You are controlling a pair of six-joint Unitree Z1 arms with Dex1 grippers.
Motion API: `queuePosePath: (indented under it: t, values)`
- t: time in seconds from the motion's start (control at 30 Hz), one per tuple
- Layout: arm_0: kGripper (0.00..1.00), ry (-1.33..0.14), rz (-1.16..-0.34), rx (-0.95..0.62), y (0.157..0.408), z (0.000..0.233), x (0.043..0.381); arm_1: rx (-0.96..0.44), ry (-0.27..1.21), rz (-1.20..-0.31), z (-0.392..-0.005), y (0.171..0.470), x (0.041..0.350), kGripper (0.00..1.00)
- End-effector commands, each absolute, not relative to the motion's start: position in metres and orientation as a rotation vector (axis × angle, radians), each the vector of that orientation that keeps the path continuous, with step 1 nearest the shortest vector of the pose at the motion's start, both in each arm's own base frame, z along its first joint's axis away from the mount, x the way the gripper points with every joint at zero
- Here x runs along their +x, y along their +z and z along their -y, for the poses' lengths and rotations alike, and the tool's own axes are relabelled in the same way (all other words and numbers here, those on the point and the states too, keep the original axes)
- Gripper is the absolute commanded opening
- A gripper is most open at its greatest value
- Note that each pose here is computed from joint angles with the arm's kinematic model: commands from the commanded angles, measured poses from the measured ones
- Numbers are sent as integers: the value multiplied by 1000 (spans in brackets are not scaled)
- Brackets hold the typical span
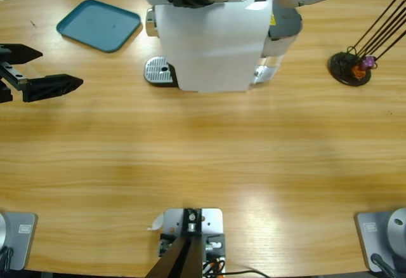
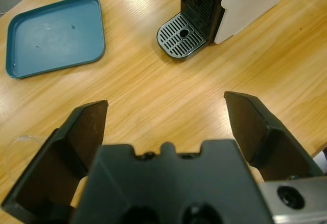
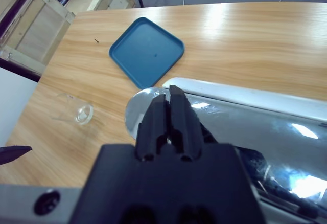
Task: Pour coffee
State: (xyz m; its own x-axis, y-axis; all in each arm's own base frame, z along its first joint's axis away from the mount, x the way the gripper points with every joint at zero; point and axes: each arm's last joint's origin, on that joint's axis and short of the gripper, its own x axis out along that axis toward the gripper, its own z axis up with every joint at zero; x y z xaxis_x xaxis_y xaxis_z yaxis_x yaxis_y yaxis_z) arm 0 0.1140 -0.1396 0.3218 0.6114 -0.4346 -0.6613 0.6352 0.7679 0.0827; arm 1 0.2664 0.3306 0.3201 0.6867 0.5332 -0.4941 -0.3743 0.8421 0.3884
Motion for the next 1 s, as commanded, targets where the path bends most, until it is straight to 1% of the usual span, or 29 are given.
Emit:
queuePosePath:
  t: [0.03,0.07,0.13,0.2,0.23,0.3,0.4,0.47,0.6,0.7,0.77,0.87,1.0]
  values:
    - [1000,-577,-655,348,322,136,114,33,539,-674,-323,288,254,942]
    - [1000,-554,-648,355,323,136,115,18,561,-626,-315,307,249,999]
    - [1000,-478,-621,365,324,132,116,45,602,-548,-297,346,235,1000]
    - [1000,-367,-585,335,327,124,116,13,688,-524,-278,373,216,1000]
    - [1000,-299,-568,313,329,120,117,-7,742,-496,-267,387,206,1000]
    - [1000,-228,-553,288,331,110,113,-29,843,-464,-249,403,187,1000]
    - [1000,-197,-550,228,332,102,110,-41,887,-495,-230,403,169,1000]
    - [1000,-148,-580,185,327,96,110,-56,895,-524,-221,395,158,1000]
    - [1000,10,-688,49,292,80,107,-79,895,-598,-212,376,147,1000]
    - [1000,80,-745,36,275,82,112,-89,890,-633,-206,371,142,1000]
    - [1000,136,-769,21,266,80,116,-98,884,-650,-204,369,141,1000]
    - [1000,237,-769,-9,253,73,123,-108,880,-669,-203,367,141,1000]
    - [1000,334,-718,-4,243,67,132,-120,867,-690,-203,364,141,1000]
